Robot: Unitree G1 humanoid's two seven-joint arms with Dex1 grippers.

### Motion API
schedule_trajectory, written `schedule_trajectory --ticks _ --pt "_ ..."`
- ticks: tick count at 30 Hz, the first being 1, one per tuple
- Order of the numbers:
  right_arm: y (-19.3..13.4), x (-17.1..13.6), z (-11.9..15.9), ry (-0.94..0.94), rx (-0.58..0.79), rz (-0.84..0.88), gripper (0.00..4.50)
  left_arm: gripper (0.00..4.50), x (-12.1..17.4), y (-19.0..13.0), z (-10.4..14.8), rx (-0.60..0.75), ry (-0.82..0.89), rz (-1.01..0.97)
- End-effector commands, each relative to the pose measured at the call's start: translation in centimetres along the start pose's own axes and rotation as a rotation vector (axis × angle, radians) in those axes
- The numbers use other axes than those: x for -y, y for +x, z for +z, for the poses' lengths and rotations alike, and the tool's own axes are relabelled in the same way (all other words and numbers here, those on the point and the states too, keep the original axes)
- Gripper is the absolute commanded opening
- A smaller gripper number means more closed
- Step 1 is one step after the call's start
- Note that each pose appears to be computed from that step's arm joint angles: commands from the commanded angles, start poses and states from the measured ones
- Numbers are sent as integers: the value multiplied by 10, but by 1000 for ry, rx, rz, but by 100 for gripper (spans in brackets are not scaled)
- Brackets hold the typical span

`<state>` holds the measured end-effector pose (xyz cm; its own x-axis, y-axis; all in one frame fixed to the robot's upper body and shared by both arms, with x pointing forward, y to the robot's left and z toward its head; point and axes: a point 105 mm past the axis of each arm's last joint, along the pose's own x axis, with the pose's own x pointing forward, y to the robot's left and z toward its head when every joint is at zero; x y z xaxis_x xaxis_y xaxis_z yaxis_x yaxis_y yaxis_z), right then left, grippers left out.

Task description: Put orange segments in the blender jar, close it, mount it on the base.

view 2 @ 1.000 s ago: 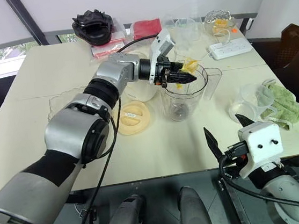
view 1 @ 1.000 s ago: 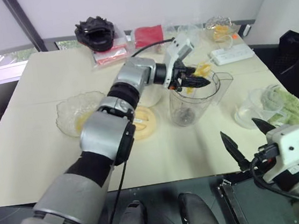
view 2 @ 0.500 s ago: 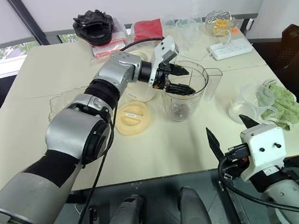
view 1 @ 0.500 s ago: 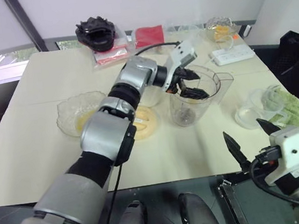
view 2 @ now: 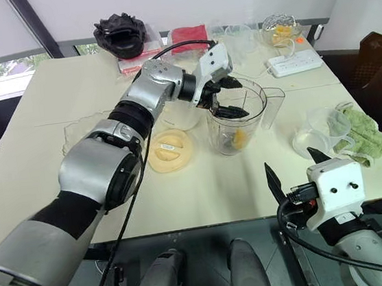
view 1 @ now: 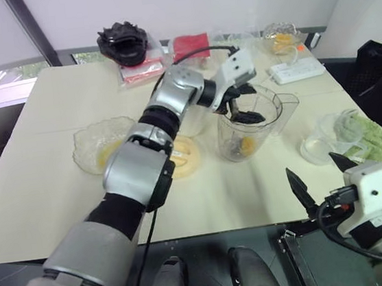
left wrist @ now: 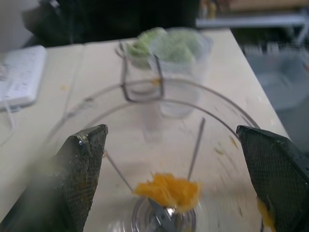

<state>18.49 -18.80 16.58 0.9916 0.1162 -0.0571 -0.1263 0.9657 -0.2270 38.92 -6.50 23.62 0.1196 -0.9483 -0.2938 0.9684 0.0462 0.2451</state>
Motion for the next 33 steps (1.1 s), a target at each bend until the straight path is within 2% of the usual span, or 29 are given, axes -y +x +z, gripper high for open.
schedule_trajectory --ticks 1,6,10,15,22,24,28,33 --pt "-2 -1 12 7 37 22 450 445 -18 -19 45 173 -45 87" --pt "-7 11 4 7 -13 -24 450 445 -27 -47 65 267 -83 95" --pt "-9 32 -3 5 -37 -122 450 445 -28 -73 54 257 -92 57" --pt "-11 70 -19 -14 -65 -290 450 445 -18 -105 13 200 -108 21" --pt "-3 114 -41 -14 -105 -442 450 445 34 -139 -66 69 -71 147" --pt "1 124 -47 -11 -119 -462 450 445 43 -140 -77 47 -80 178" --pt "8 138 -56 10 -143 -483 450 445 51 -135 -84 56 -124 219" --pt "25 159 -85 95 -206 -531 450 445 70 -127 -91 66 -149 229"
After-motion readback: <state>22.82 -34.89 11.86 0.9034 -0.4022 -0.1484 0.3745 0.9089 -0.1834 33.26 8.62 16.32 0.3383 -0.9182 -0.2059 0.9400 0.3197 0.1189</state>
